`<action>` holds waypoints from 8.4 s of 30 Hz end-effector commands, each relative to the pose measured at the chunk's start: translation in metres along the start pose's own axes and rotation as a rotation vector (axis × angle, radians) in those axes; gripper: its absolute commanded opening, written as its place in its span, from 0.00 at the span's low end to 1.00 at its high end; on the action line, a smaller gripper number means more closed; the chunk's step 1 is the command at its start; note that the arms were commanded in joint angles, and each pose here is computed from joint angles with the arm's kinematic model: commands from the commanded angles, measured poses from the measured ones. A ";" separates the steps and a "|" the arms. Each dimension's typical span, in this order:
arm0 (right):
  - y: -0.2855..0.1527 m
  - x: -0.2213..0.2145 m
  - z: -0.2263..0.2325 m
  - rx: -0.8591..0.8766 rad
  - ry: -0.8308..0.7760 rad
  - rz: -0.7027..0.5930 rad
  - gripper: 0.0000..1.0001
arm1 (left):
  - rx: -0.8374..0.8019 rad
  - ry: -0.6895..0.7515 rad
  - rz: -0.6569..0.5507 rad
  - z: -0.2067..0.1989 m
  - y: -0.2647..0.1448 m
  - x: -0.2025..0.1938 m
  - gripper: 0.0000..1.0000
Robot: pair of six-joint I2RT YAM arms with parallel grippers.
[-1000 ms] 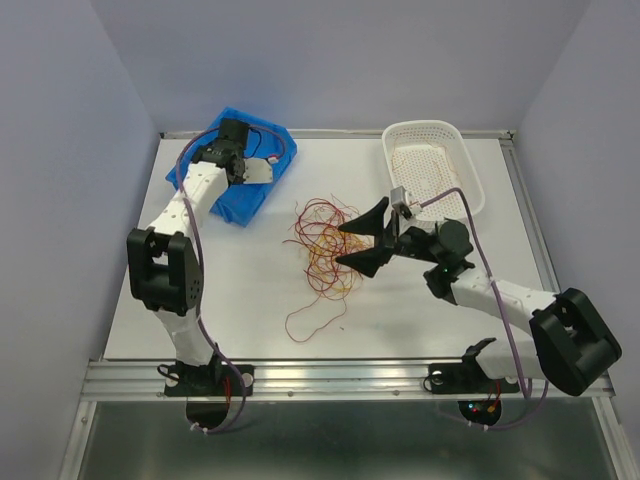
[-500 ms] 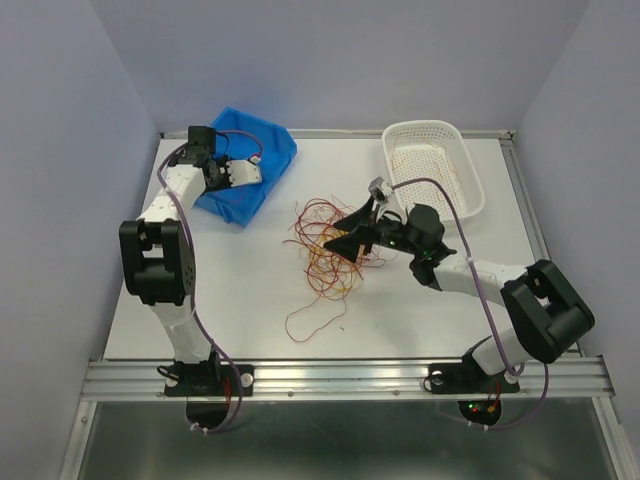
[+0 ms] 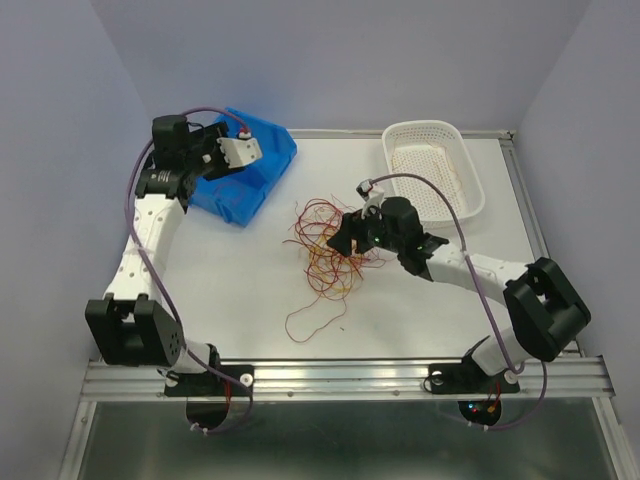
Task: Untangle the cables
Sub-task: Place the cable in the bin, then untie the cable.
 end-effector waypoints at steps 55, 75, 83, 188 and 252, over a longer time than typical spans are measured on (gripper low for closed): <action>-0.063 0.008 -0.014 -0.572 -0.043 -0.058 0.66 | -0.614 -0.432 -0.076 -0.236 0.051 0.095 0.00; -0.064 0.086 0.040 -0.089 -0.319 -0.453 0.85 | 0.206 -0.433 -0.610 0.028 -0.147 0.287 0.00; -0.010 0.106 0.034 -0.069 -0.413 -0.465 0.87 | 0.361 -0.363 -0.916 0.047 -0.201 0.303 0.00; -0.075 0.381 0.087 0.070 -0.573 -0.801 0.00 | -0.884 -0.680 -0.825 -0.180 0.032 0.107 0.67; -0.058 0.315 -0.005 -0.268 -0.455 -0.648 0.01 | 0.019 -0.445 -0.752 0.057 -0.108 0.253 0.00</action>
Point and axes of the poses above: each gripper's point midway between its finger pads, its own y axis out along the fingers, its own z axis along the line the jaws close on, x = y × z, the point moved 7 cm from there along -y, back along the fingers, and after that the axes turned 14 degrees about -y, right-handed, at the moved point
